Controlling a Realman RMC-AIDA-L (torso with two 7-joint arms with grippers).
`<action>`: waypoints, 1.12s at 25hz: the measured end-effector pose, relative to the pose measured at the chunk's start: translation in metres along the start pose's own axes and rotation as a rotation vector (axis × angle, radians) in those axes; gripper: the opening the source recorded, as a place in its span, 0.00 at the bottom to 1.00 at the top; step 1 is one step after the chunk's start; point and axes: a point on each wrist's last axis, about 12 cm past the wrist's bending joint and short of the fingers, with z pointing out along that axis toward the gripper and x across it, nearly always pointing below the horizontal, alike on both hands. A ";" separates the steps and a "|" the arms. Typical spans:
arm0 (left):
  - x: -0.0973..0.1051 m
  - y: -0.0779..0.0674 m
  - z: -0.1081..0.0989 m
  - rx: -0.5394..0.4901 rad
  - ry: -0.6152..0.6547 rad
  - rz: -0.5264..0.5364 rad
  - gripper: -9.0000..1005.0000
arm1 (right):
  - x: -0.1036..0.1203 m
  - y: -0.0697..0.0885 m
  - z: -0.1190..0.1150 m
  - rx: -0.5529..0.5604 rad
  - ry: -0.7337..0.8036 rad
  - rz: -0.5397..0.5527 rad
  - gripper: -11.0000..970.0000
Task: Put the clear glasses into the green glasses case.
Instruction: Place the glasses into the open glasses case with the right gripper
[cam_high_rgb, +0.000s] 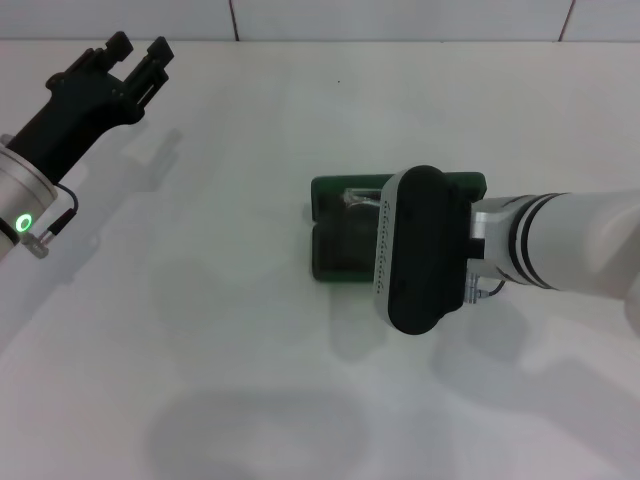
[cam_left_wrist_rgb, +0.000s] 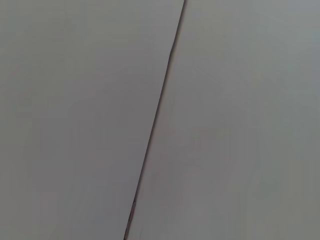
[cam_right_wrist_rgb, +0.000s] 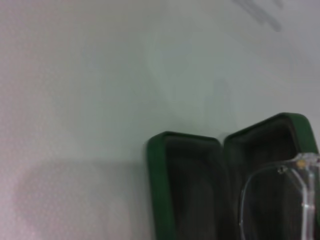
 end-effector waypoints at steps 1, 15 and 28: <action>0.000 0.000 0.000 0.001 0.000 0.000 0.60 | 0.000 0.000 -0.001 -0.002 0.002 0.004 0.27; 0.001 0.001 -0.004 -0.002 -0.001 0.002 0.60 | -0.014 -0.001 -0.015 -0.003 -0.023 -0.002 0.50; 0.000 0.001 -0.004 -0.002 -0.002 0.004 0.60 | -0.012 0.001 -0.014 -0.011 -0.012 0.001 0.49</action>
